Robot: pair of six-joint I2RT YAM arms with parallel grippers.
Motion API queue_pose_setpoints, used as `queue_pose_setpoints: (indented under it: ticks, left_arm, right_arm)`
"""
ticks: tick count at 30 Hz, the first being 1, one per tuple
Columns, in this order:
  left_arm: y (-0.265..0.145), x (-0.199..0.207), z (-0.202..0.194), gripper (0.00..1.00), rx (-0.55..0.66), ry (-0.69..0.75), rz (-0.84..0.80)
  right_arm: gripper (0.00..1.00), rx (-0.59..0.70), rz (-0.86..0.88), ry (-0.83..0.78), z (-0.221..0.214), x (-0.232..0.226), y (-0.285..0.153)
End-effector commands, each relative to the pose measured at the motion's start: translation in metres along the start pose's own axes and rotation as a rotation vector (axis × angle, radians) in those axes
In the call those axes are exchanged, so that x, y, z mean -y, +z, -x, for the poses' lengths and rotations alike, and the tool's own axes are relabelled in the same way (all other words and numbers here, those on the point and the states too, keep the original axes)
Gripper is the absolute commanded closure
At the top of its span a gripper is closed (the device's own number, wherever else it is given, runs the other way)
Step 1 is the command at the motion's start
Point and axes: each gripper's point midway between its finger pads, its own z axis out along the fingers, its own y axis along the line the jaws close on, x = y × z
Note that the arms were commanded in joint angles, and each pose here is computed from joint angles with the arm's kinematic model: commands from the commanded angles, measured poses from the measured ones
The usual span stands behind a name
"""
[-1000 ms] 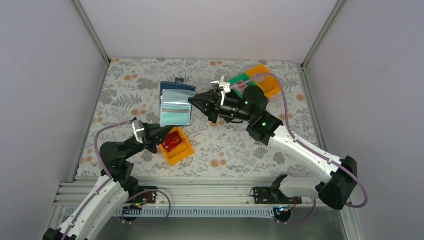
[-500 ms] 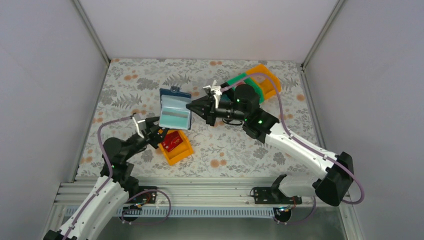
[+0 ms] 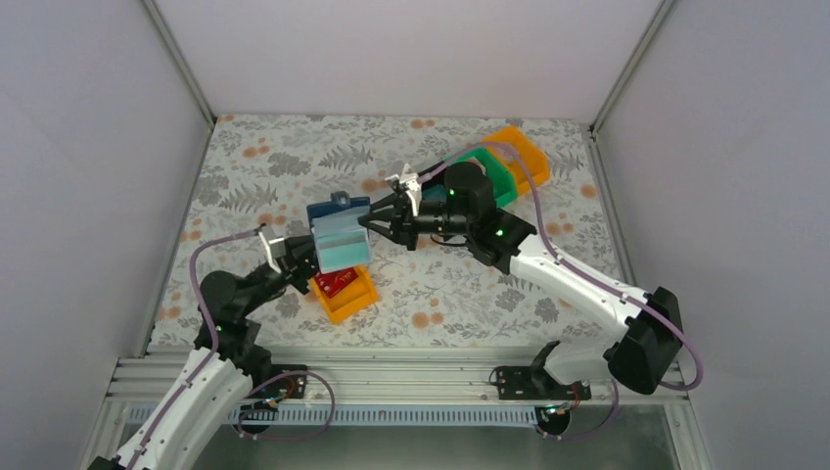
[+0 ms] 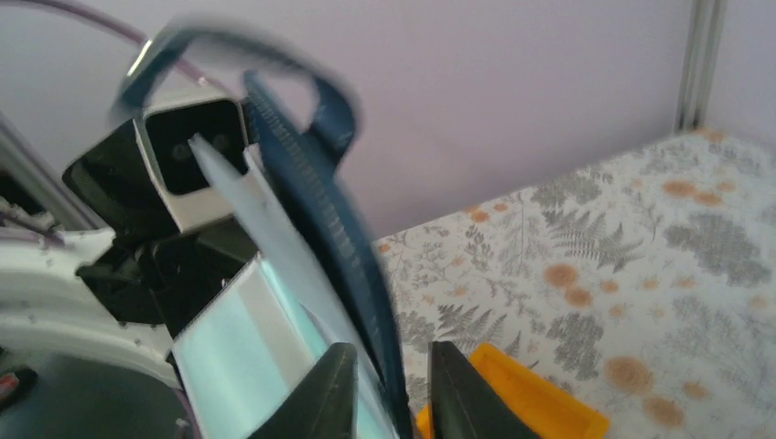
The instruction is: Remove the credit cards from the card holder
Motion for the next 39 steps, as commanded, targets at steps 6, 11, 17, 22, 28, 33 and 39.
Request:
queue_pose_setpoints:
  ticks: [6, 11, 17, 22, 28, 33, 39]
  left_arm:
    - [-0.014, -0.062, -0.04, 0.98, -0.144, -0.114, 0.353]
    - [-0.016, -0.068, -0.051, 0.98, -0.178, -0.147, 0.38]
    - [-0.015, -0.068, -0.051, 0.98, -0.172, -0.168, 0.376]
    - [-0.016, -0.07, -0.053, 0.97, -0.169, -0.173, 0.379]
    - [-0.016, -0.069, -0.052, 0.98, -0.165, -0.171, 0.374]
    - [-0.015, -0.068, -0.052, 0.98, -0.163, -0.169, 0.367]
    - [-0.014, -0.066, -0.052, 0.98, -0.16, -0.17, 0.351]
  right_arm:
    - [0.38, -0.116, -0.473, -0.077, 0.006, 0.05, -0.047]
    - [0.4, -0.187, -0.409, -0.107, -0.014, 0.038, -0.031]
    - [0.42, -0.238, -0.22, -0.325, -0.029, -0.032, 0.02]
    - [0.47, -0.336, -0.181, -0.438, -0.064, -0.05, 0.052]
    - [0.58, -0.404, -0.349, -0.513, -0.082, -0.018, 0.065]
    - [0.58, -0.348, -0.436, -0.554, -0.072, -0.005, 0.061]
    - [0.59, -0.357, -0.53, -0.567, -0.074, 0.015, 0.055]
